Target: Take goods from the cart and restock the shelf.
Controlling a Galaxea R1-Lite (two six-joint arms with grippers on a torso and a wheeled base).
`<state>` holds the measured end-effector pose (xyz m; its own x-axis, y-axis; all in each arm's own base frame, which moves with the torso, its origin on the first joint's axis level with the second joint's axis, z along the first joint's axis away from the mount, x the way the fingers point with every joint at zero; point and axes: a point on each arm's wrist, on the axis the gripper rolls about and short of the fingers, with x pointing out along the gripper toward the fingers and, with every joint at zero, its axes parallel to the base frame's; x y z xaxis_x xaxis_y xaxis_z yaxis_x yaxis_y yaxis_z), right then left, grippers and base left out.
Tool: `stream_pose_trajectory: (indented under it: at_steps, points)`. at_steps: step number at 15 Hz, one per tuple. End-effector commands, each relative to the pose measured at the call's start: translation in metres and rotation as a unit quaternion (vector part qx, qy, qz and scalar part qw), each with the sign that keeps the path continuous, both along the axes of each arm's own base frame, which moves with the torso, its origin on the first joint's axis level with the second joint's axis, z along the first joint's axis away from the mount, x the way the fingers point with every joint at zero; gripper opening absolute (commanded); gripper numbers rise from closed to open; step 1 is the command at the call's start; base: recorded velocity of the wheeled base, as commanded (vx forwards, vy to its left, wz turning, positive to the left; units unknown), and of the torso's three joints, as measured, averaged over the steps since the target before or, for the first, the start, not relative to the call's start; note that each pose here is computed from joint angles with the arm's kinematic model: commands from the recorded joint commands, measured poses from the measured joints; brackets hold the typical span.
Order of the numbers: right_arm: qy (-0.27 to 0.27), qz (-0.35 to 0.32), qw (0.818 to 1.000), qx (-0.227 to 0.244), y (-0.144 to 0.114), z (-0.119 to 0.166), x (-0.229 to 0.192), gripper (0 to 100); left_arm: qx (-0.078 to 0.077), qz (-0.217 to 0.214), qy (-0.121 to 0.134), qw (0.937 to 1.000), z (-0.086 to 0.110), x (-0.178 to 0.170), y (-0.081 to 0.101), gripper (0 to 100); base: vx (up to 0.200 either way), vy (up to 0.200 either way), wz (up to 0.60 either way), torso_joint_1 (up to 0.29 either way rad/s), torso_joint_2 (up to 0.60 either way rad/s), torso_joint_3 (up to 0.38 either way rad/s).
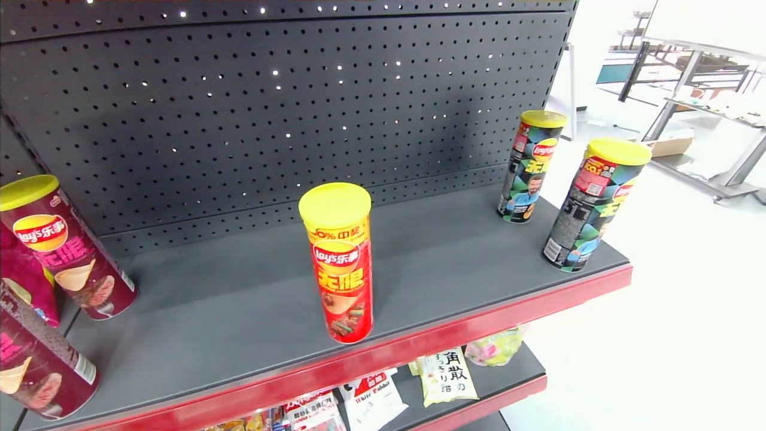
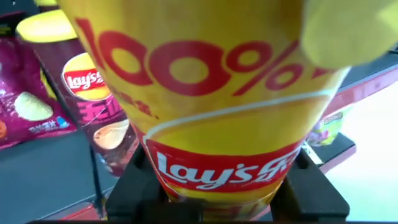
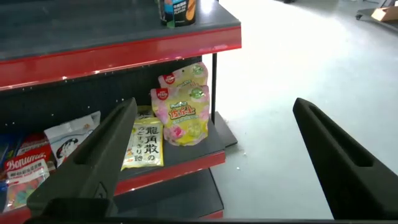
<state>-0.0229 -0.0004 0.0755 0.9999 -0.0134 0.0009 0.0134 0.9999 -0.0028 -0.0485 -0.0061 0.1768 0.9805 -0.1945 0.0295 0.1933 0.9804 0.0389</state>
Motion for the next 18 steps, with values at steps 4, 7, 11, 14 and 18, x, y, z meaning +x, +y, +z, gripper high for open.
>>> stream_pose_trajectory:
  at_steps: [4,7,11,14,18]
  points:
    - [0.000,0.000,1.000,0.001,0.000,0.000,0.000,100,0.003,-0.075,0.041,0.9964,0.015,0.019,-0.003,0,0.000,0.000,0.00,0.000,0.00,0.000]
    - [0.000,0.000,1.000,0.001,0.000,0.000,0.000,100,0.024,-0.131,0.077,0.9881,0.019,0.039,-0.005,0,0.000,0.000,0.00,0.000,0.00,0.000]
    - [0.000,0.000,1.000,0.001,0.000,0.000,0.000,100,0.047,-0.158,0.099,0.9813,0.033,0.094,-0.004,0,0.000,0.000,0.00,0.000,0.00,0.000]
    - [0.000,0.000,1.000,0.001,0.000,0.000,0.000,100,0.082,-0.202,0.105,0.9703,0.036,0.135,-0.010,0,0.000,0.000,0.00,0.000,0.00,0.000]
    - [0.000,0.000,1.000,0.001,0.000,0.000,0.000,100,0.092,-0.224,0.099,0.9651,0.043,0.197,-0.030,0,0.000,0.000,0.00,0.000,0.00,0.000]
